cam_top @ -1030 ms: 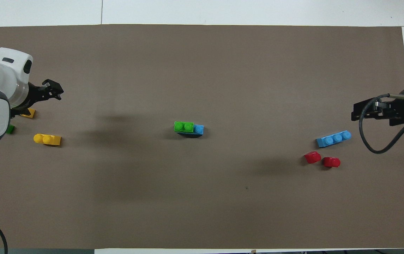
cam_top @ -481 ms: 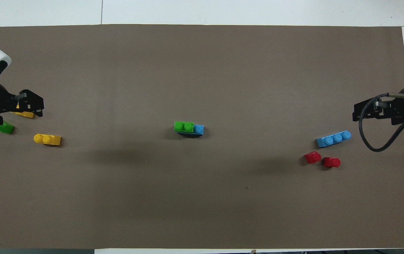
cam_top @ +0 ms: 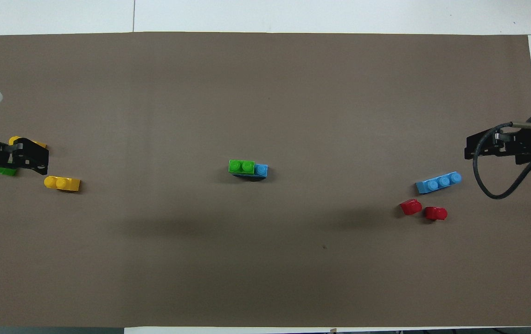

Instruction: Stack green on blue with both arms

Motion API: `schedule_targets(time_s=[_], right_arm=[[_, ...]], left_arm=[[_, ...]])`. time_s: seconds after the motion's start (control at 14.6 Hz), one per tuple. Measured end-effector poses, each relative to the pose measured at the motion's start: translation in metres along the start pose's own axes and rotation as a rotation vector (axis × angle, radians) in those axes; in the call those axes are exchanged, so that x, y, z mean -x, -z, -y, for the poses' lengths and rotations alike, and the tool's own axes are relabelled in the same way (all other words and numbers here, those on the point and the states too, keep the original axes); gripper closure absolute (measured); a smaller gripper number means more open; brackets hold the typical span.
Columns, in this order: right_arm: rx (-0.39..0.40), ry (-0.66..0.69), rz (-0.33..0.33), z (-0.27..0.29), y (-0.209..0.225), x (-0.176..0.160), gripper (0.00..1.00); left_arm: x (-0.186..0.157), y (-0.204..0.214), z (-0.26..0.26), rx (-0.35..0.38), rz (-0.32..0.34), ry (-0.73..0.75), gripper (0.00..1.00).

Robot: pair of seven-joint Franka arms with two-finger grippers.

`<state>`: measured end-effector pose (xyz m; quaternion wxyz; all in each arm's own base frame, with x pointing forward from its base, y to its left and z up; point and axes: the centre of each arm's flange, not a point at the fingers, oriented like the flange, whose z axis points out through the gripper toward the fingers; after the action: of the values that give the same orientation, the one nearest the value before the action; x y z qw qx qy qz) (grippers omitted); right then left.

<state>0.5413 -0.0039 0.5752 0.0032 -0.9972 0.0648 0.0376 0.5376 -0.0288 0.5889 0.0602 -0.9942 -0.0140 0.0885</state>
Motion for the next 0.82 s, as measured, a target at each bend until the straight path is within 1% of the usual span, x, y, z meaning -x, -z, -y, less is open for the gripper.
schedule_targets(time_s=[0.14, 0.34, 0.55, 0.82], right_arm=[[0.0, 0.0, 0.0, 0.0, 0.0, 0.0, 0.0], [0.0, 0.0, 0.001, 0.0, 0.0, 0.0, 0.0], [0.0, 0.0, 0.001, 0.0, 0.0, 0.0, 0.0], [0.0, 0.0, 0.001, 0.0, 0.0, 0.0, 0.0]], left_arm=[[0.001, 0.006, 0.0, 0.008, -0.01, -0.047, 0.0], [0.003, 0.019, -0.005, 0.059, -0.034, -0.061, 0.0], [0.003, 0.029, -0.007, 0.093, -0.063, -0.003, 0.0], [0.002, 0.03, -0.007, 0.097, -0.072, 0.017, 0.0]])
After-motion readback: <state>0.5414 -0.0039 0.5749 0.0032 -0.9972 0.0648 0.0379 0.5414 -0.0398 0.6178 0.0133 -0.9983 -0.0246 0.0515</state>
